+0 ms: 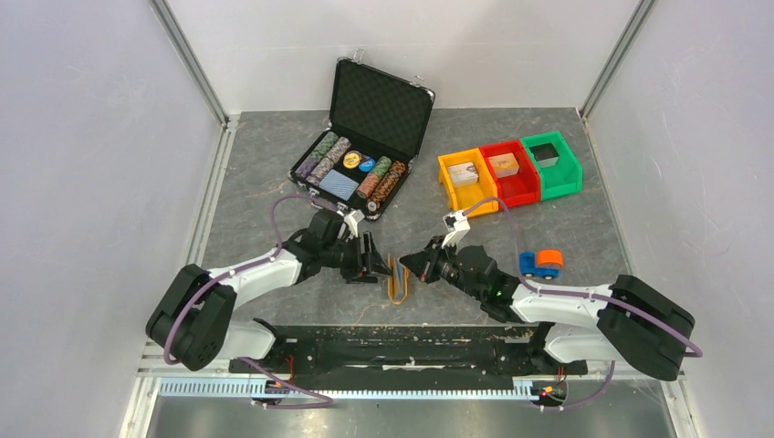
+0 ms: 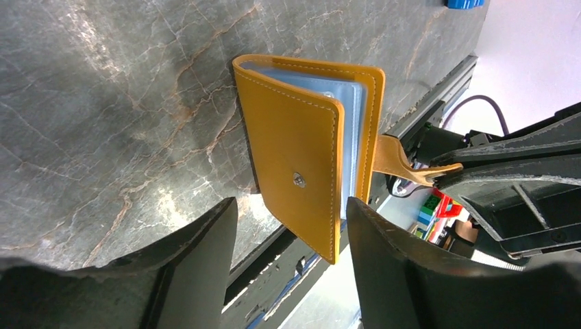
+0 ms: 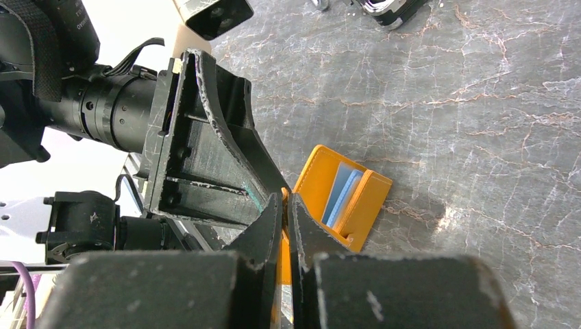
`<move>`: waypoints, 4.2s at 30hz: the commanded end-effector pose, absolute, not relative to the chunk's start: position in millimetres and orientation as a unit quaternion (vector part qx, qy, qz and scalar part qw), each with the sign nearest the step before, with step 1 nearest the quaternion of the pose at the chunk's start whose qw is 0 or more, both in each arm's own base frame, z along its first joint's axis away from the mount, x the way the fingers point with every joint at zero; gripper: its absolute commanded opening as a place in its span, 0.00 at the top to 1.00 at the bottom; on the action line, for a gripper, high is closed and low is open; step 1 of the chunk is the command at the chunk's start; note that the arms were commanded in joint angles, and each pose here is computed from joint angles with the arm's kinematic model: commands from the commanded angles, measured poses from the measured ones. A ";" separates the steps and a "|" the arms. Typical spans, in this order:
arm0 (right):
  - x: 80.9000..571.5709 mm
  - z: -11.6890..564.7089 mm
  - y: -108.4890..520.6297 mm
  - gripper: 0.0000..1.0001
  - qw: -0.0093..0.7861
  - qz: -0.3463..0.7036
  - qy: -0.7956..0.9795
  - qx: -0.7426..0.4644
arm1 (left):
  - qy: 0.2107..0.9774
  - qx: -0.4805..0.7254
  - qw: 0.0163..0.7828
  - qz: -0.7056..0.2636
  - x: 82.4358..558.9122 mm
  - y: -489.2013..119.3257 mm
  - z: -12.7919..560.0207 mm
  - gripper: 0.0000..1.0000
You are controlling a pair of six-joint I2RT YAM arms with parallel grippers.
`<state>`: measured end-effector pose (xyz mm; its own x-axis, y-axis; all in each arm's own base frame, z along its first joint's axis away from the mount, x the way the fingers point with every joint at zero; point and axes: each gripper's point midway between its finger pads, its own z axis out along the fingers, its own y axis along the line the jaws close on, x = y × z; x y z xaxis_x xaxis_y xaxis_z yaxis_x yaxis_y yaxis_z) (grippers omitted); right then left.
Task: Take the credit cards out of the card holder
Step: Open the card holder at the center of the board, then remove the credit card from the card holder.
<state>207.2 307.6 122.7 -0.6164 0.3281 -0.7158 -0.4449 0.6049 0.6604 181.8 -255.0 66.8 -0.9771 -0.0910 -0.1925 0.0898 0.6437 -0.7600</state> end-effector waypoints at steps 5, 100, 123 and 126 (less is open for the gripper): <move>211.0 118.8 297.3 1.00 0.439 0.438 0.784 -0.016 | 0.911 -0.001 0.120 -0.395 186.8 -249.3 55.7 0.57; 189.0 99.8 347.5 0.56 0.293 0.505 0.802 -0.126 | 0.915 -0.128 0.138 -0.358 182.2 -221.3 46.1 0.55; 195.3 105.1 352.8 0.65 0.307 0.514 0.794 -0.104 | 0.898 -0.151 0.138 -0.389 191.8 -203.9 66.7 0.25; 194.2 106.3 355.9 0.66 0.303 0.518 0.793 -0.110 | 0.902 -0.144 0.137 -0.384 190.5 -202.7 67.3 0.26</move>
<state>188.7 347.1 94.2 -0.8091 0.1262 -0.5739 -0.4645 0.4610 0.7561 192.2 -200.1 56.0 -0.9094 -0.3969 -0.1242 -0.1964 0.6732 -0.7128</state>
